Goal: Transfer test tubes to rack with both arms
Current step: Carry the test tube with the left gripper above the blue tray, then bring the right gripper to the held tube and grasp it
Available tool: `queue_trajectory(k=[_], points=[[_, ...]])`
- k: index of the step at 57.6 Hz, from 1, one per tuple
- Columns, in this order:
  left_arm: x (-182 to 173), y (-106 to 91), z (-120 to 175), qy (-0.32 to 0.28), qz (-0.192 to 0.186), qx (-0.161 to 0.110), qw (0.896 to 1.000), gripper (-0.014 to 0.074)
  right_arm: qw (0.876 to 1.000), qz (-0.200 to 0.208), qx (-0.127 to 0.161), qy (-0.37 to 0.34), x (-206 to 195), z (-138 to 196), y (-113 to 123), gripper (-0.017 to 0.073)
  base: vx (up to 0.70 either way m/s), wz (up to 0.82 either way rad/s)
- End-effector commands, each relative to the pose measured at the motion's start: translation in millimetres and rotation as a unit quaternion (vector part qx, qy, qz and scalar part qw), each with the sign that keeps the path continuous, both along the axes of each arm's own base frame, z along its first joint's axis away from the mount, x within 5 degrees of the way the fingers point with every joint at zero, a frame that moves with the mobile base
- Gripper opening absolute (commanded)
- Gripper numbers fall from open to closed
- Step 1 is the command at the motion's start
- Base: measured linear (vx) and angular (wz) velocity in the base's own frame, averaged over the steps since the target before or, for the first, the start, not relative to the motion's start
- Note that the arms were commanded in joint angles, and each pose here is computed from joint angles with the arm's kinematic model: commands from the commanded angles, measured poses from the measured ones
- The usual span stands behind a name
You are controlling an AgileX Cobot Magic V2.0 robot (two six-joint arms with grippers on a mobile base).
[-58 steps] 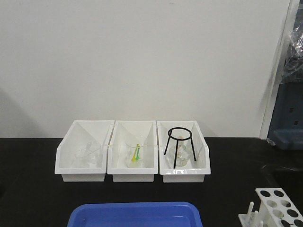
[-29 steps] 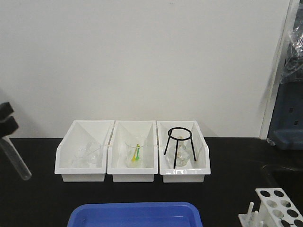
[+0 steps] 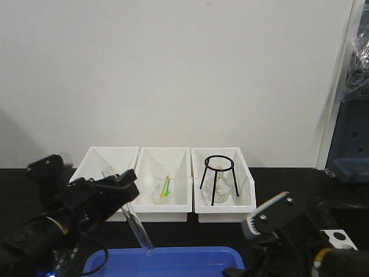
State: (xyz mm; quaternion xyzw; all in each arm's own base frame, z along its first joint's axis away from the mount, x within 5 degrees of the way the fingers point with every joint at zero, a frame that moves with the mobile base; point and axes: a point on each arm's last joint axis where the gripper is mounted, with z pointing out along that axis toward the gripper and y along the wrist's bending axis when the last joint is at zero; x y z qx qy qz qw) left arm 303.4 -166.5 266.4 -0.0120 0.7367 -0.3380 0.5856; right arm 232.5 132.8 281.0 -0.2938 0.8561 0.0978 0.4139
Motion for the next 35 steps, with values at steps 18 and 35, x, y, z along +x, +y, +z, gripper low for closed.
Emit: queue_trajectory(k=[18, 35], points=[[0.3, -39.2, 2.6, -0.042, -0.142, -0.176, 0.973, 0.0012, 0.998, 0.037, 0.013, -0.051, 39.6, 43.2, 35.9, 0.0477, 0.00, 0.00], [-6.5, -45.8, 3.8, -0.071, -0.193, -0.162, 0.965, 0.0012, 0.997, 0.070, 0.004, -0.037, 49.0, 48.4, 50.0, 0.0477, 0.00, 0.00]])
